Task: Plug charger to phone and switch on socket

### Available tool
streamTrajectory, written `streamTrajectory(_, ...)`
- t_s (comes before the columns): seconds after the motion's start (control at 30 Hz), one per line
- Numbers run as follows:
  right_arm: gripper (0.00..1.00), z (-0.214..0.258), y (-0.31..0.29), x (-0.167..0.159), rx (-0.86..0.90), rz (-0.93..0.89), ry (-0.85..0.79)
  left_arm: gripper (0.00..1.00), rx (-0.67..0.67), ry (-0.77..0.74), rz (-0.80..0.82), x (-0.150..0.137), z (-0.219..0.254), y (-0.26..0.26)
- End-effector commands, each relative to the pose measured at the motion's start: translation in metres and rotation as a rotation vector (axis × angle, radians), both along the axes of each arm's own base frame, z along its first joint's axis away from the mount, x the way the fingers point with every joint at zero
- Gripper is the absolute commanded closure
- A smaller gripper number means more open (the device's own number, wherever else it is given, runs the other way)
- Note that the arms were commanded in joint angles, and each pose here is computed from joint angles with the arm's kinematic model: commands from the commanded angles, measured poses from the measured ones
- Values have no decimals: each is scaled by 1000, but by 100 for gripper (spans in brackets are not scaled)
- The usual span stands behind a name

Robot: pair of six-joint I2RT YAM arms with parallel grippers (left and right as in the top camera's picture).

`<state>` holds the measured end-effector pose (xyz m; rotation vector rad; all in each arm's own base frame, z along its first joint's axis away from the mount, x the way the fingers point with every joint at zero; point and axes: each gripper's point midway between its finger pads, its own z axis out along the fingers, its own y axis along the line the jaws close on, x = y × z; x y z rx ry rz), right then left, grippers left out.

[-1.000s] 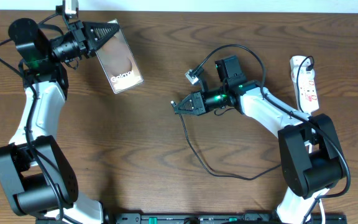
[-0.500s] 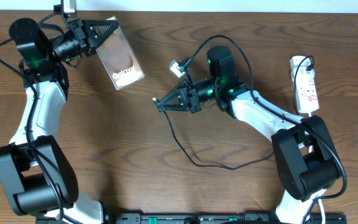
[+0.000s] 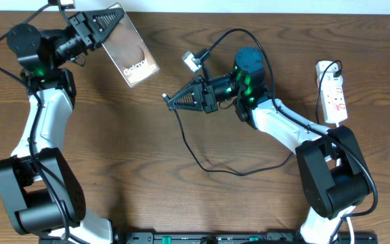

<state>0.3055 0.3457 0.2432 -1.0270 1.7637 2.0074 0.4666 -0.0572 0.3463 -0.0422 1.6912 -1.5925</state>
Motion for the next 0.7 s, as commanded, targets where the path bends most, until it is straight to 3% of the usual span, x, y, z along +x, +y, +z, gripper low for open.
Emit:
streamTrajectory(0.0,99,2,2,2,-7,-14,27,93,-54,30,-2,-1,18,-9)
streamTrajectory(0.67,99,27,3,9,56,-65,-12,93,-69,37,-22,-1,19,-28)
